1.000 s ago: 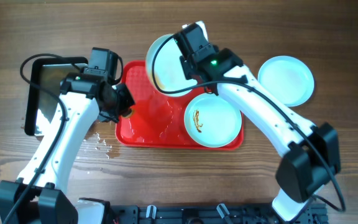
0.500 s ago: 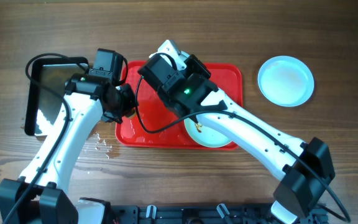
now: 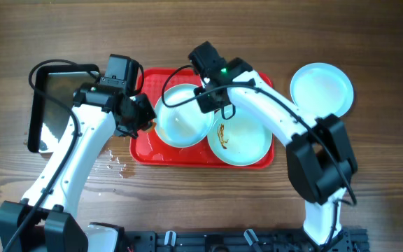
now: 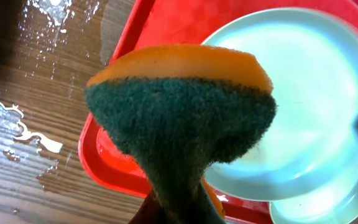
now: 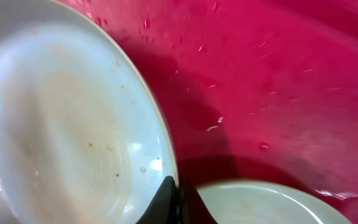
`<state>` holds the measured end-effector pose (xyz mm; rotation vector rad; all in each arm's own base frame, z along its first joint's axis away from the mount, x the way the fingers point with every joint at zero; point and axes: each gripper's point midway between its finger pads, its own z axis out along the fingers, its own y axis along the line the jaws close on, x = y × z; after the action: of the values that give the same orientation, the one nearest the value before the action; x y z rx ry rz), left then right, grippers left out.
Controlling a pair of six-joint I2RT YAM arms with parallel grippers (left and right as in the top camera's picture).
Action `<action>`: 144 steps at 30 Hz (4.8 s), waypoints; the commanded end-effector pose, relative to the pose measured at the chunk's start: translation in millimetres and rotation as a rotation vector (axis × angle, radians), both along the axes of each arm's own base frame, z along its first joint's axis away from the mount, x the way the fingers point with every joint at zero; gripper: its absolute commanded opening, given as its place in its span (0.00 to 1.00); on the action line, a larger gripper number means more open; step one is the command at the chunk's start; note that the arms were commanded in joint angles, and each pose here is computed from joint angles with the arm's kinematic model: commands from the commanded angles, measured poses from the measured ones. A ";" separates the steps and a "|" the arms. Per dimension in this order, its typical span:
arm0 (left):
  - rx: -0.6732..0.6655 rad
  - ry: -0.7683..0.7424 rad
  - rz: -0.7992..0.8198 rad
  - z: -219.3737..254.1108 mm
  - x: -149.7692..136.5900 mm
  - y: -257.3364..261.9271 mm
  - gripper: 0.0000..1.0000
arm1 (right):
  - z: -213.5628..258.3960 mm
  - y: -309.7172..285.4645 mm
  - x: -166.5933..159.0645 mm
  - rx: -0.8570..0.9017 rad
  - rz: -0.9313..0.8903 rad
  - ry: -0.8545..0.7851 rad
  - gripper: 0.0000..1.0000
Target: Clean dirty plates on tray and stack at the side
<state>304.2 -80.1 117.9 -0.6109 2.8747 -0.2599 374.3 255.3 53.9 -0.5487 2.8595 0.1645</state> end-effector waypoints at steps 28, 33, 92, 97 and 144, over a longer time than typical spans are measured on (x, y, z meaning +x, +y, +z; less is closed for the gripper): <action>0.300 0.194 -0.102 -125.3 -15.1 3.2 0.04 | -44.2 19.4 -13.4 0.080 -0.019 0.145 0.04; 0.459 0.182 -0.085 -116.2 -13.6 30.3 0.04 | -46.2 6.9 -7.5 0.014 -0.062 0.112 0.04; 0.183 -0.083 0.192 5.5 -7.9 7.3 0.04 | -32.2 -46.9 66.9 0.169 -0.165 0.023 0.04; 0.178 -0.081 0.190 5.3 -8.1 6.4 0.04 | -36.1 13.7 25.6 0.252 -0.073 0.113 0.04; 0.205 -0.085 0.197 5.8 -8.3 11.4 0.04 | 87.4 28.0 57.4 0.516 -0.146 -0.091 0.51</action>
<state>295.1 -70.7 125.7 -0.8122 2.6997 0.0113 392.8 331.9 113.8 -0.3620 2.6852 0.8667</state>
